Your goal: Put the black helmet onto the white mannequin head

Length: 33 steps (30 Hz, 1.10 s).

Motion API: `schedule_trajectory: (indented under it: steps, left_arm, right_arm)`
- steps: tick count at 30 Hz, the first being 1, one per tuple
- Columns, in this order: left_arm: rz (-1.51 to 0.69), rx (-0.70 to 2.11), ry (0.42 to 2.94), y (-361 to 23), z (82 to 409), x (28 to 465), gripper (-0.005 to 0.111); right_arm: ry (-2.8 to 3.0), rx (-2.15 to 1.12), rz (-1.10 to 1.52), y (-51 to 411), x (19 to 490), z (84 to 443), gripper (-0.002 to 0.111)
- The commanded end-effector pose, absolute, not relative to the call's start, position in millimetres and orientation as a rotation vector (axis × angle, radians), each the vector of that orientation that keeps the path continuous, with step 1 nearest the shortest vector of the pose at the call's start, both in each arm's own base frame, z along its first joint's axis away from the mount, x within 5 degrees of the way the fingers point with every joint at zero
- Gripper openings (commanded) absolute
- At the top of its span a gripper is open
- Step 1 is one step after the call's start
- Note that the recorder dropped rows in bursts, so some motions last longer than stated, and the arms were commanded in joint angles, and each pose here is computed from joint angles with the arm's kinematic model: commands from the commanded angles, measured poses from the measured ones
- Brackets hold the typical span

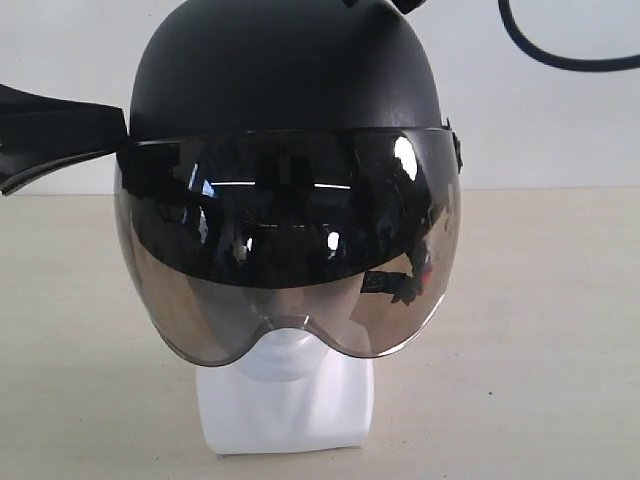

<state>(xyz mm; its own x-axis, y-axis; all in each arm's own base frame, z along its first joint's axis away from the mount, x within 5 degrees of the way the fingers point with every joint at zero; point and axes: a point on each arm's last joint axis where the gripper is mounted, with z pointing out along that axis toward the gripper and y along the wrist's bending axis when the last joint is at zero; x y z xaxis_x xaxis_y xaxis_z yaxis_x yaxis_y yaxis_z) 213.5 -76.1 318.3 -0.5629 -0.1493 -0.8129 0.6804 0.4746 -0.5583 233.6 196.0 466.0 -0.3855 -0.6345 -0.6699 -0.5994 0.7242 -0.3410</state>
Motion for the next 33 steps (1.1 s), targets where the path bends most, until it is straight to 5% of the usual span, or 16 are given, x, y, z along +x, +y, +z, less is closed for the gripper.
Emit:
schedule_trajectory:
  steps: [1,10,20,28,33]
  left_arm:
    - [-1.148,0.677,1.901,-85,324,203,0.004]
    - [-1.069,0.703,1.753,-85,386,212,0.004]
    - [-1.092,0.667,1.801,-84,372,219,0.004]
    - [-1.049,0.703,1.727,-84,395,213,0.004]
    - [-1.022,0.735,1.676,-84,412,212,0.004]
  right_arm:
    - [2.091,-0.938,-0.059,194,233,467,0.000]
    - [2.053,-0.928,-0.040,195,233,470,0.000]
    - [2.017,-0.920,-0.019,190,227,479,0.000]
    - [1.936,-0.856,-0.018,173,214,500,0.000]
    - [1.926,-0.990,0.277,178,185,506,0.000]
